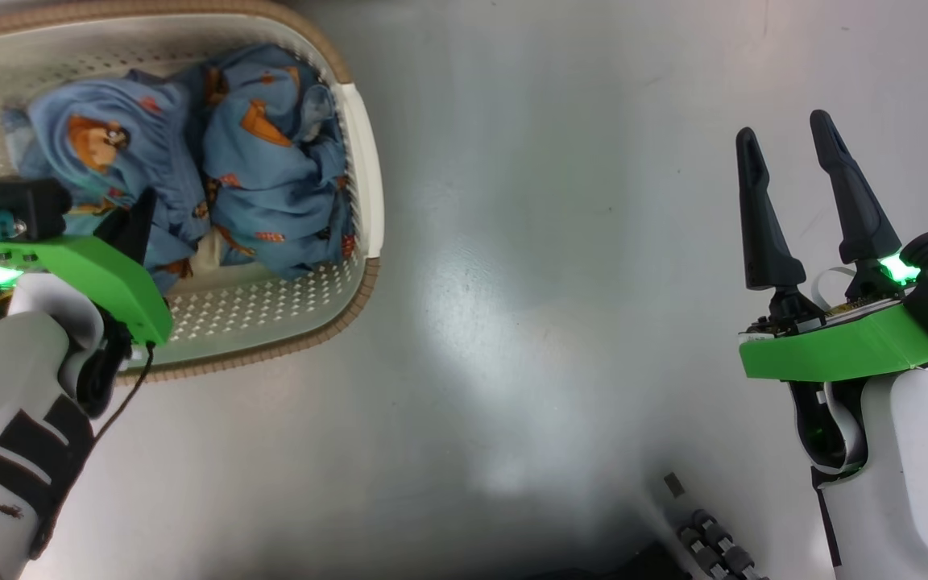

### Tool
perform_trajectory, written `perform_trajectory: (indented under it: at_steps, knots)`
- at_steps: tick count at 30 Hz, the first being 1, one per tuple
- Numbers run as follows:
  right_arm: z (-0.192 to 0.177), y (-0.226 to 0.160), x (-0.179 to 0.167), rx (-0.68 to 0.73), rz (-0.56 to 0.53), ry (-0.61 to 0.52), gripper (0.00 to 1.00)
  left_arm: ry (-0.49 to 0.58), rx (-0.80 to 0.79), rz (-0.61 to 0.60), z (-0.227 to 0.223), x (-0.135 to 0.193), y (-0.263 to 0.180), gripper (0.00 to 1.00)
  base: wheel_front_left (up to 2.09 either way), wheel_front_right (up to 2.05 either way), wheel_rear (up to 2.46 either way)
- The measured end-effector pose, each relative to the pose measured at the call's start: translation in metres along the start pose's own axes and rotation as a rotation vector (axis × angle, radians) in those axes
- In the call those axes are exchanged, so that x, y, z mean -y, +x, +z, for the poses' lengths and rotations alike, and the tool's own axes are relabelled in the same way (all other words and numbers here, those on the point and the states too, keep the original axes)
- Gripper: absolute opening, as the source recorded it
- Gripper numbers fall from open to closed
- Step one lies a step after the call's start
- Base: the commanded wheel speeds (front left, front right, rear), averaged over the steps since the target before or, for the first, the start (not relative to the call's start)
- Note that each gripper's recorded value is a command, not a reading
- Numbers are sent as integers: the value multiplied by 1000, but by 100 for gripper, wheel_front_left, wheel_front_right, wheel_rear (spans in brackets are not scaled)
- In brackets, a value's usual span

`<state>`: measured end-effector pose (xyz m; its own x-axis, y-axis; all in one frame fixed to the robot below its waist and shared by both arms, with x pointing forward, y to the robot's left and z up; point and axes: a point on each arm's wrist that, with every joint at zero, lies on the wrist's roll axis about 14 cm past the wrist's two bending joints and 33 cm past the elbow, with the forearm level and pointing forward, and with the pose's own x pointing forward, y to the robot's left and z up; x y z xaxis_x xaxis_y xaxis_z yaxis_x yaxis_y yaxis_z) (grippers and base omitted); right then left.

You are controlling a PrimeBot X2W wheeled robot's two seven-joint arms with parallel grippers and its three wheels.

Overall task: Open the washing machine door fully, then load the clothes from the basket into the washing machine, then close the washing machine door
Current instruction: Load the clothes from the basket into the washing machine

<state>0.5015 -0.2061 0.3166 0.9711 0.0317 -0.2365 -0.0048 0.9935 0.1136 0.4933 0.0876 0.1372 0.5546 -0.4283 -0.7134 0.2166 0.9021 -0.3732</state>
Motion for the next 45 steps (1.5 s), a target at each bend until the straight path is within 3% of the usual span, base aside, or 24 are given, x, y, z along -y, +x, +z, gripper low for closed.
perform_trajectory:
  at_steps: [7, 20, 45]
  knots:
    - [12, 3, -10, 31, 22, 11, 100, -58, 119, 38, 42, -8, -15, 0, 0, 0, 0]
    - [56, -4, -24, 108, 65, 8, 100, -46, 311, 62, 91, 3, -76, 0, 0, 0, 0]
    - [115, -102, -19, 188, 45, 40, 100, 21, 691, 112, 133, 45, -243, 0, 0, 0, 0]
